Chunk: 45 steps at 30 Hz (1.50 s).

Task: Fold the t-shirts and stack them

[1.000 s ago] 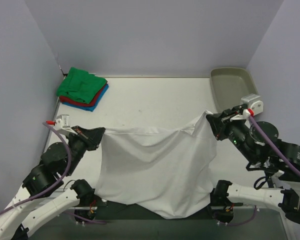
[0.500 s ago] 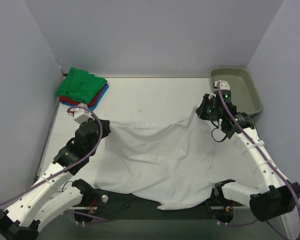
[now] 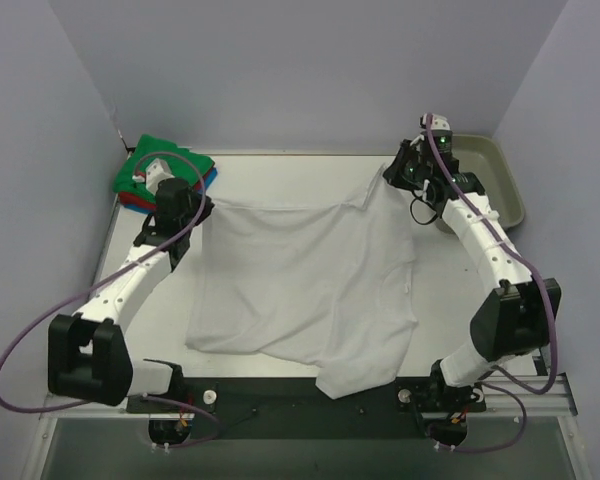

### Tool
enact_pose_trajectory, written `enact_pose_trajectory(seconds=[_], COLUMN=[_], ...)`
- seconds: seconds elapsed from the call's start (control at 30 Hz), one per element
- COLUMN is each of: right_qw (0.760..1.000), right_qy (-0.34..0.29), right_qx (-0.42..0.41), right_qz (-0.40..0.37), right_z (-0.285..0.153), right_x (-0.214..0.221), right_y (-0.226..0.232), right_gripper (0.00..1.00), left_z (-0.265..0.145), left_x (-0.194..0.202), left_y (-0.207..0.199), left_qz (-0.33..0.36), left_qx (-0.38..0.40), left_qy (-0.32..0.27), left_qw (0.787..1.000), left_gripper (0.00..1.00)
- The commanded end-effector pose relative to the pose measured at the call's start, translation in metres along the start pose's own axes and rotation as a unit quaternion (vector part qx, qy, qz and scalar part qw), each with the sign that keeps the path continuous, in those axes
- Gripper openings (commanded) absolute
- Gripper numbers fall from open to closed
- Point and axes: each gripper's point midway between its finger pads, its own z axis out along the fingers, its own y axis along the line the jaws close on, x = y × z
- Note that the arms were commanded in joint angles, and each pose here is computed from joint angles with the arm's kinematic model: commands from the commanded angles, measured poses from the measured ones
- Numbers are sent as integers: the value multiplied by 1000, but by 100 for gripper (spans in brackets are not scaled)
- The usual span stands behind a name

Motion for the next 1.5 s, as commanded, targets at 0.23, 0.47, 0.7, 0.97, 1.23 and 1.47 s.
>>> enact_pose_trajectory(seconds=[0.23,0.47,0.7,0.97,1.23,1.47], right_qw=[999,998,998,998,1000,997], right_qy=[42,51,68,54,-22,52], right_qx=[-24,-31,-5,14,-10,44], right_qz=[-1,-2,-3,-3,6,-48], right_z=[84,124,169,194,100,16], right_x=[-1,-6,-4,-6,-34,58], right_y=[7,9,-2,-10,24,32], right_gripper=[0,0,0,100,100,100], left_z=[95,140,183,207,114,30], left_x=[16,8,10,13,-60,26], left_y=[15,29,45,41,-59,-58], left_qz=[-30,-39,-45,-49,-46,25], left_qx=[-28,-46,-72,-87,34,28], left_qy=[23,23,33,58,0,120], left_qw=[999,998,996,993,998,992], left_gripper=[0,0,0,96,96,97])
